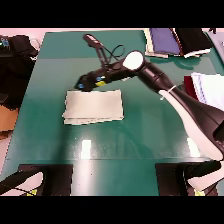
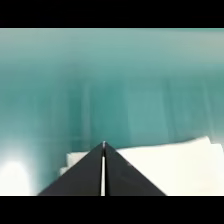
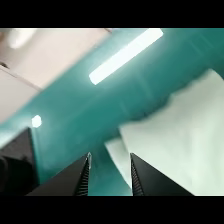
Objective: Fold the shirts.
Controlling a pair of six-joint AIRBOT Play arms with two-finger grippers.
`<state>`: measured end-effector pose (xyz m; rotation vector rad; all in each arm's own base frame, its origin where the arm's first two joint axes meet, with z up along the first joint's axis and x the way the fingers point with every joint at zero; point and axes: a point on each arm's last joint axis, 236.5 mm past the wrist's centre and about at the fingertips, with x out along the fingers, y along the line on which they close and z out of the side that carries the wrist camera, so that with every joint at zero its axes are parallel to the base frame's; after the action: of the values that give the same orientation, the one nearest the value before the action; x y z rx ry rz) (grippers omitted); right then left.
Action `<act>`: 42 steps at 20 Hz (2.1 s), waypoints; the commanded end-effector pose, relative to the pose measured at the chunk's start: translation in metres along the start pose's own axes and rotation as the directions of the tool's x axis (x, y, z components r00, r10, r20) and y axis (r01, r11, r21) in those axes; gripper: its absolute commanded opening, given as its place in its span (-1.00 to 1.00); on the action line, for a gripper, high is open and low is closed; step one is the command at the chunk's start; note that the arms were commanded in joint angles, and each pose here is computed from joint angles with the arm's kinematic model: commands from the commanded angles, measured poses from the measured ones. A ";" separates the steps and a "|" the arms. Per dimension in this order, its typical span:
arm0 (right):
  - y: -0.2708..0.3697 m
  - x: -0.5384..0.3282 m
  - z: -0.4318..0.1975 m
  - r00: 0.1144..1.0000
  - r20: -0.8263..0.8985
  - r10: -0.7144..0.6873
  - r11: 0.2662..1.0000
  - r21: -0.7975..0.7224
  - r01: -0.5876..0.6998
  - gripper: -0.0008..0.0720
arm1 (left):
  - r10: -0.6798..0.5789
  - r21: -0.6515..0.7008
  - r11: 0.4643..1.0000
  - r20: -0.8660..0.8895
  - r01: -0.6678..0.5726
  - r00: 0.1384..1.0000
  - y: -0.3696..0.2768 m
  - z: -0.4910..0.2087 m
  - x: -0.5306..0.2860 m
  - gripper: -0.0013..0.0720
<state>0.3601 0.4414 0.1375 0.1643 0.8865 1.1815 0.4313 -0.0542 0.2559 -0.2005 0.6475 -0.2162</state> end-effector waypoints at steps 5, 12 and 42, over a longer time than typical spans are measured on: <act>-0.169 -0.105 -0.130 0.942 -0.154 -0.300 0.857 0.389 0.337 -0.01 | -0.115 0.093 0.989 -0.034 0.118 0.993 -0.063 -0.023 0.018 -0.89; -0.190 -0.059 -0.190 0.980 -0.141 -0.137 0.710 0.676 0.196 0.59 | -0.132 0.101 0.986 -0.002 0.132 0.991 -0.071 -0.020 0.026 -0.89; -0.341 -0.524 -0.111 0.473 0.245 -0.846 0.476 0.745 0.466 -0.93 | -0.383 0.182 0.903 -0.068 0.389 0.921 -0.199 -0.056 0.015 -0.89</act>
<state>0.4929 -0.1312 0.1379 0.5739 0.6565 0.0443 0.3808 -0.2538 0.2526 -0.1112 0.6040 -0.6688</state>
